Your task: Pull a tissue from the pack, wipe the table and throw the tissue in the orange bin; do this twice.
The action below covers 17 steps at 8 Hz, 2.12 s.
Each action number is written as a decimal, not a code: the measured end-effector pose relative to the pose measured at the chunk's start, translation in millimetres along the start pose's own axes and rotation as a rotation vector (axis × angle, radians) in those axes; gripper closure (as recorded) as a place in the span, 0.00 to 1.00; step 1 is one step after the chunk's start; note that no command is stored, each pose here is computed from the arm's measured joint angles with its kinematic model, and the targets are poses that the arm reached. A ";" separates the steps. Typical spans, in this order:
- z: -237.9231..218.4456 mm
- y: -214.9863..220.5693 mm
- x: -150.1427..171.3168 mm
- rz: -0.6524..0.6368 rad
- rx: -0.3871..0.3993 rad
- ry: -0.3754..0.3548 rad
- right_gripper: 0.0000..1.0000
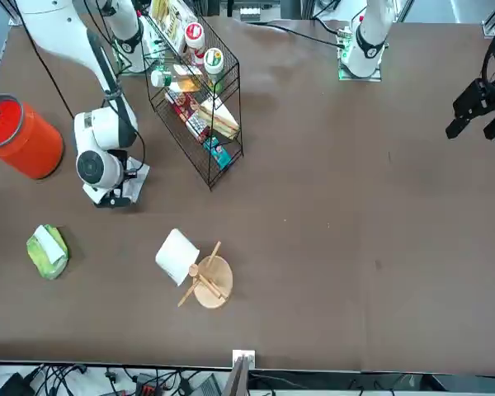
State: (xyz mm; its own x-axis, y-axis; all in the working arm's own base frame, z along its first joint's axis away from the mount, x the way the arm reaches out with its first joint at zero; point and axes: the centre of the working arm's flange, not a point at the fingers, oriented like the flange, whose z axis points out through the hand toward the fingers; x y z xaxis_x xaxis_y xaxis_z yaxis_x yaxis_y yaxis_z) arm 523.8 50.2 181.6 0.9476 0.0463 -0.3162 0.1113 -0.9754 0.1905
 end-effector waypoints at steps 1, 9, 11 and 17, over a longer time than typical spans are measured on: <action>-0.9 -2.4 0.3 -0.003 0.000 0.003 0.98; -29.5 -47.6 13.5 0.068 0.022 0.078 0.98; -69.7 -35.8 18.6 0.088 -0.007 0.012 0.98; -192.0 45.8 2.1 0.054 -0.006 -0.068 0.98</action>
State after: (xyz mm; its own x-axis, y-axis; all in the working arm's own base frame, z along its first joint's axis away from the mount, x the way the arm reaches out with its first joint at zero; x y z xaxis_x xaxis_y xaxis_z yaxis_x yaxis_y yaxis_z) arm 588.4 47.1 368.2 0.9298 -0.0215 -0.3673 0.0622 -0.9747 0.2146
